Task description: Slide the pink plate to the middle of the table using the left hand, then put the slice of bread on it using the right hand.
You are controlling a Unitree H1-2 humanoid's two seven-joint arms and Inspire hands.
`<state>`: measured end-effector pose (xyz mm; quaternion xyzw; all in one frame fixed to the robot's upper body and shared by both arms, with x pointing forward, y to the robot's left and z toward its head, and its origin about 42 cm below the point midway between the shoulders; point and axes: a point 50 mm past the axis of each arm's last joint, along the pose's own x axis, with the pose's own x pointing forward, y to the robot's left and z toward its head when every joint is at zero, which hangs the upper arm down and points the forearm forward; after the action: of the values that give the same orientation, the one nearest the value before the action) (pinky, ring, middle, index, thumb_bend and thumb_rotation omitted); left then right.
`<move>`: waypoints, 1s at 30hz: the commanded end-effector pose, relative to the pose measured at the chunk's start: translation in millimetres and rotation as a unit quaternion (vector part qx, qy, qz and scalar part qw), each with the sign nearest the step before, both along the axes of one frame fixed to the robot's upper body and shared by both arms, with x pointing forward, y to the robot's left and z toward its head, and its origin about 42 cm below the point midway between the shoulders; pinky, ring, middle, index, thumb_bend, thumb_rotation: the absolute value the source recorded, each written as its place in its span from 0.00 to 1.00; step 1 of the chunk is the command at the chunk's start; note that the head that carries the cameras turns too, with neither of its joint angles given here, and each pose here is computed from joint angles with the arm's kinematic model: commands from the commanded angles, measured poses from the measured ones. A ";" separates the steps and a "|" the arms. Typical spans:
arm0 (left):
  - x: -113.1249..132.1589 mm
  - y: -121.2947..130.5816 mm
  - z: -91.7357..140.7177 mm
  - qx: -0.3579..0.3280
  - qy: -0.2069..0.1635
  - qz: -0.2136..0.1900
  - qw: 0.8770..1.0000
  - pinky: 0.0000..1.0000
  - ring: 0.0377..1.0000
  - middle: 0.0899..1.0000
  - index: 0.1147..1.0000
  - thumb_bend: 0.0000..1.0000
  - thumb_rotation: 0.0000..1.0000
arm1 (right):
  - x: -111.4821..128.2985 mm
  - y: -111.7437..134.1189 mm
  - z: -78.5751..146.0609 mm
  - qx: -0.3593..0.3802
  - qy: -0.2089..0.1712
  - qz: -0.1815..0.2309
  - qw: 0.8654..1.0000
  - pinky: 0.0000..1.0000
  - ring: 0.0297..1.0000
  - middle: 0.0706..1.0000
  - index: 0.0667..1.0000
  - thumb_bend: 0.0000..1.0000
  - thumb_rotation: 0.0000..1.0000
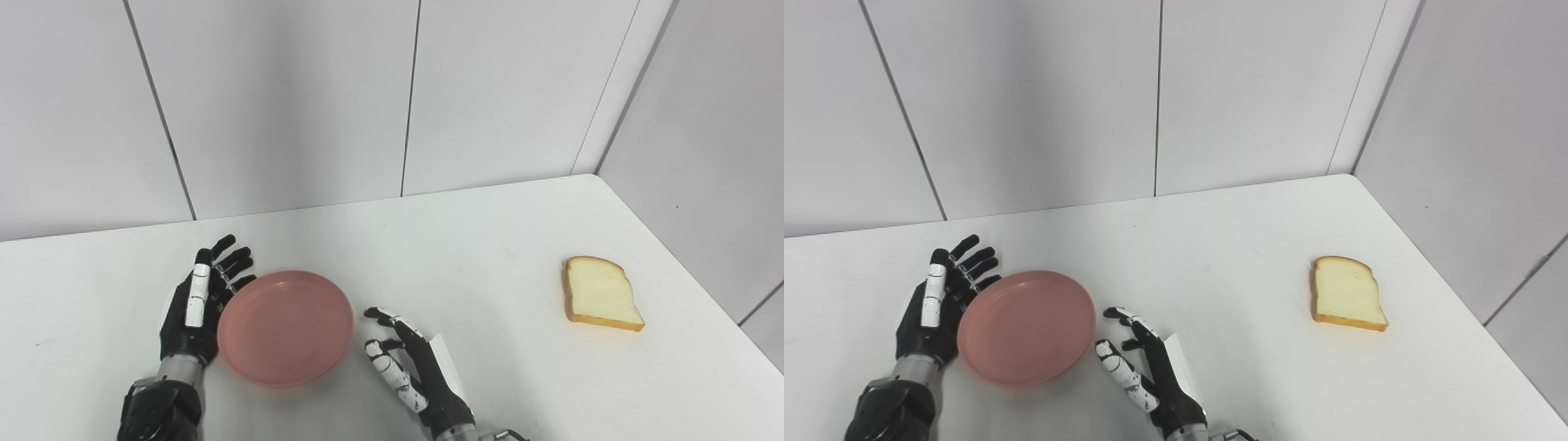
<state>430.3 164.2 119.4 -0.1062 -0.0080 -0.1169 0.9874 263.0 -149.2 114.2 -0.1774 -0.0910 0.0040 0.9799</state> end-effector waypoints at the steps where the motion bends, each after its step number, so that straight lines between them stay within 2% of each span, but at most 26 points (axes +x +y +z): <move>1: -21.8 -2.8 -44.0 0.005 0.084 -0.006 0.996 0.70 0.79 0.73 0.78 0.85 0.85 | 1.4 2.0 6.8 0.007 -0.005 -0.003 1.000 0.76 0.83 0.83 0.76 0.49 1.00; 7: -23.1 -3.5 -45.8 -0.003 0.088 -0.006 0.996 0.72 0.80 0.74 0.78 0.86 0.85 | -0.6 0.8 7.4 0.008 -0.006 -0.001 1.000 0.75 0.82 0.83 0.76 0.49 1.00; 10: -22.5 -3.3 -47.2 -0.003 0.092 -0.005 0.996 0.72 0.80 0.74 0.78 0.85 0.84 | -1.3 -0.8 9.2 -0.027 -0.016 0.001 0.999 0.75 0.82 0.82 0.76 0.53 1.00; 13: -22.5 -2.8 -47.8 0.004 0.092 -0.005 0.996 0.73 0.80 0.74 0.77 0.85 0.85 | -2.5 -5.2 15.3 -0.069 -0.043 0.003 0.997 0.75 0.84 0.84 0.77 0.60 0.87; 16: -22.2 -2.4 -47.0 0.005 0.091 -0.006 0.996 0.72 0.79 0.74 0.78 0.86 0.85 | -4.4 -12.9 28.1 -0.091 -0.070 -0.007 0.993 0.77 0.85 0.86 0.80 0.66 0.85; 21: -21.1 -1.9 -45.0 0.012 0.086 -0.004 0.996 0.70 0.79 0.74 0.79 0.86 0.85 | -2.4 -45.6 54.5 -0.114 -0.110 -0.021 0.987 0.83 0.87 0.87 0.85 0.71 0.81; 25: -20.8 -2.8 -46.1 0.011 0.086 -0.005 0.996 0.70 0.79 0.73 0.79 0.85 0.85 | 1.6 -77.8 64.9 -0.148 -0.124 -0.031 0.981 0.81 0.85 0.86 0.85 0.71 0.80; 30: -19.9 -5.3 -48.4 0.006 0.095 -0.008 0.995 0.72 0.79 0.74 0.78 0.85 0.84 | 6.8 -128.8 78.0 -0.210 -0.136 -0.034 0.968 0.78 0.84 0.87 0.87 0.70 0.72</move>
<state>432.7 161.3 116.7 -0.1046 -0.0051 -0.1204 0.9872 266.6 -268.9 173.7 -0.3700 -0.1732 -0.0342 0.9121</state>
